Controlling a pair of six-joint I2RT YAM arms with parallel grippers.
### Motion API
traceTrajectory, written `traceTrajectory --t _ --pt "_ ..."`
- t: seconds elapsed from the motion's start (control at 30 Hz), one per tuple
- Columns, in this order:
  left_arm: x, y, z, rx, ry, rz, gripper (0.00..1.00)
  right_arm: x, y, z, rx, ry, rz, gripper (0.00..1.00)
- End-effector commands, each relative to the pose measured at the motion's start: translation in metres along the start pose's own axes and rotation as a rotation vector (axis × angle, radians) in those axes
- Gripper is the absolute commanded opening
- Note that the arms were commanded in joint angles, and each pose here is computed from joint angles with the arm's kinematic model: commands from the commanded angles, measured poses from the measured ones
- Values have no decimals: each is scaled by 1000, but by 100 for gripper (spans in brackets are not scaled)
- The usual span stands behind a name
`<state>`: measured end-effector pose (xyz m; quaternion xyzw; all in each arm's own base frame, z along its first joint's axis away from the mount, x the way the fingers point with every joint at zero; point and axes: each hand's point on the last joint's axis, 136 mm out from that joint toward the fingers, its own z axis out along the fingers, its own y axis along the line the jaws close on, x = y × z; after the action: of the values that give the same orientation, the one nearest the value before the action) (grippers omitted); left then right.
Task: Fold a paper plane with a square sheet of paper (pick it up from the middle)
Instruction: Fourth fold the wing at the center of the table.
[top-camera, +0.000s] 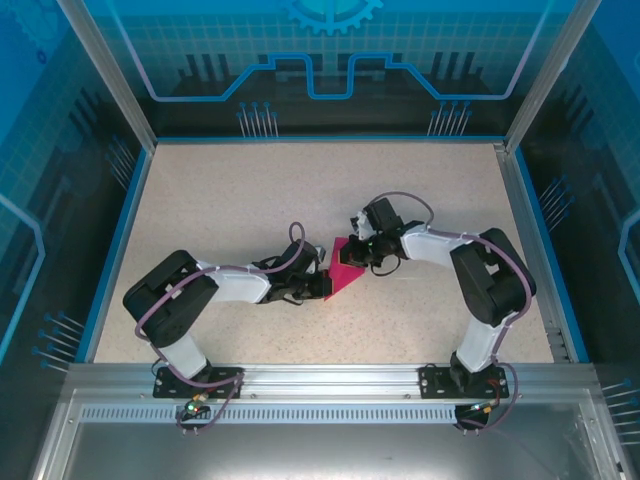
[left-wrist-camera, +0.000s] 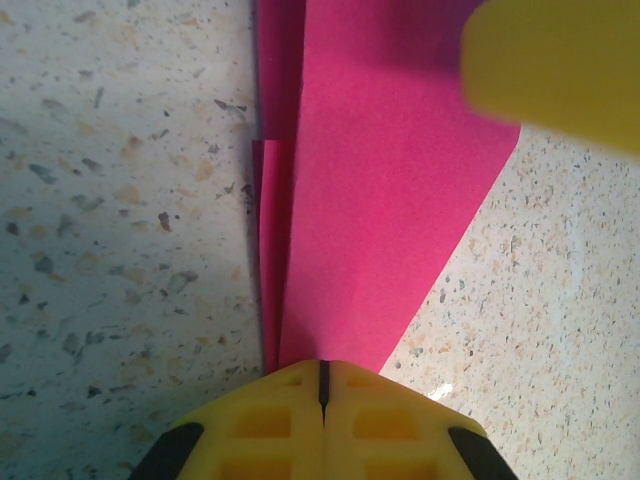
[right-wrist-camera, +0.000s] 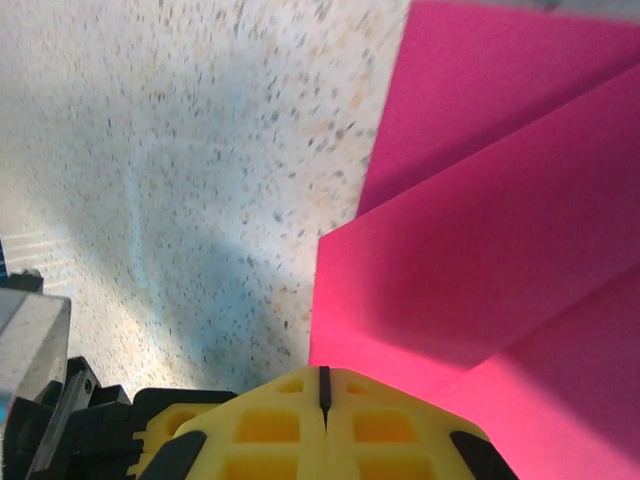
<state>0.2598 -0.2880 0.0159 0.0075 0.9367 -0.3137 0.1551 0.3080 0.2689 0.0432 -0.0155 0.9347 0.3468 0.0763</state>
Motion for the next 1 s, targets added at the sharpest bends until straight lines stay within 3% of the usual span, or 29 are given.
traceTrajectory --t 0.0,0.23,0.47,0.97 --pt "13 15 5 -54 43 -29 0 21 -9 13 35 56 32 1" --pt "13 17 7 -57 44 -33 0 33 -5 26 42 107 15 1" --pt "17 19 4 -74 61 -37 0 36 -26 37 84 139 42 0" --pt "38 27 5 -88 159 -46 0 -43 -82 6 101 7 166 0"
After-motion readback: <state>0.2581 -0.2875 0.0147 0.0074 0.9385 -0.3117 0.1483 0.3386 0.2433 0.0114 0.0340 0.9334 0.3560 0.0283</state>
